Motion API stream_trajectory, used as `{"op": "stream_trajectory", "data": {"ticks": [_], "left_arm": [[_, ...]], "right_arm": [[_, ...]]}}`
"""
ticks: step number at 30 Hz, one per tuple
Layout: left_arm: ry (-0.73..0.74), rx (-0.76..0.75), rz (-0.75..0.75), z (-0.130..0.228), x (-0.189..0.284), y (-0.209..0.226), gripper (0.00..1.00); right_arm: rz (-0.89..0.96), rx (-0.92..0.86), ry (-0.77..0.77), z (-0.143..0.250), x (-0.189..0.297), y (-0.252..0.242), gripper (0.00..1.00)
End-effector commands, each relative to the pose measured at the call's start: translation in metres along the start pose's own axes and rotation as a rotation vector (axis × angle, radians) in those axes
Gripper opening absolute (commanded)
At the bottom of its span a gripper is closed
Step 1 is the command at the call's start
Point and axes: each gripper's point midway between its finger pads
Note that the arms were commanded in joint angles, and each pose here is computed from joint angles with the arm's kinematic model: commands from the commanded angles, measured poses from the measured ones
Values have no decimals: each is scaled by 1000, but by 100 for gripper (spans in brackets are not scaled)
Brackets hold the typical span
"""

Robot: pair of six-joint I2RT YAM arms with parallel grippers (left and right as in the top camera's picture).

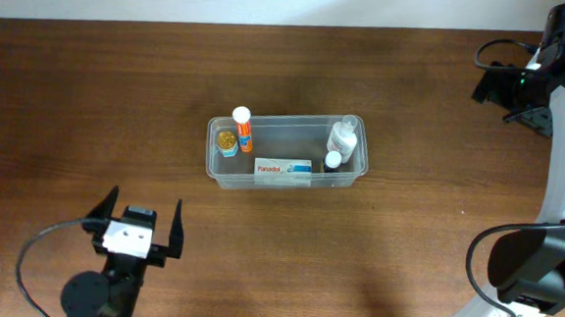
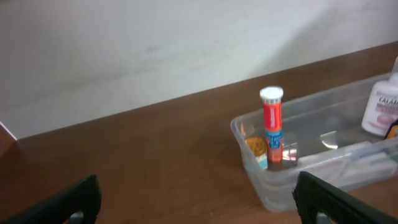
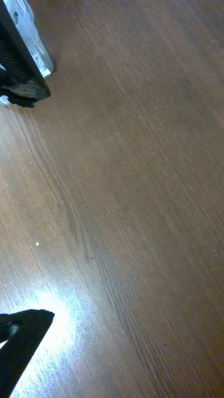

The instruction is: Pack container

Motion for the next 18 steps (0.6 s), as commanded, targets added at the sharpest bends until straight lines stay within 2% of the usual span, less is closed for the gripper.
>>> {"op": "stream_trajectory", "data": {"ticks": [1, 7, 18], "left_arm": [[-23, 3, 15, 13, 1, -5, 99], [17, 12, 22, 42, -6, -9, 99], [78, 21, -3, 64, -9, -6, 99]], "right_arm": [[0, -14, -48, -6, 17, -3, 98], [0, -14, -47, -6, 17, -3, 99], [0, -14, -48, -6, 17, -3, 98]]}}
Point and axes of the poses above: each gripper's point midway between its finger pads, its own x axis back along the fingers, its own y axis along the line the jaws close on, z = x × y, and after that the axes turned 2 degrees about x, right-handed
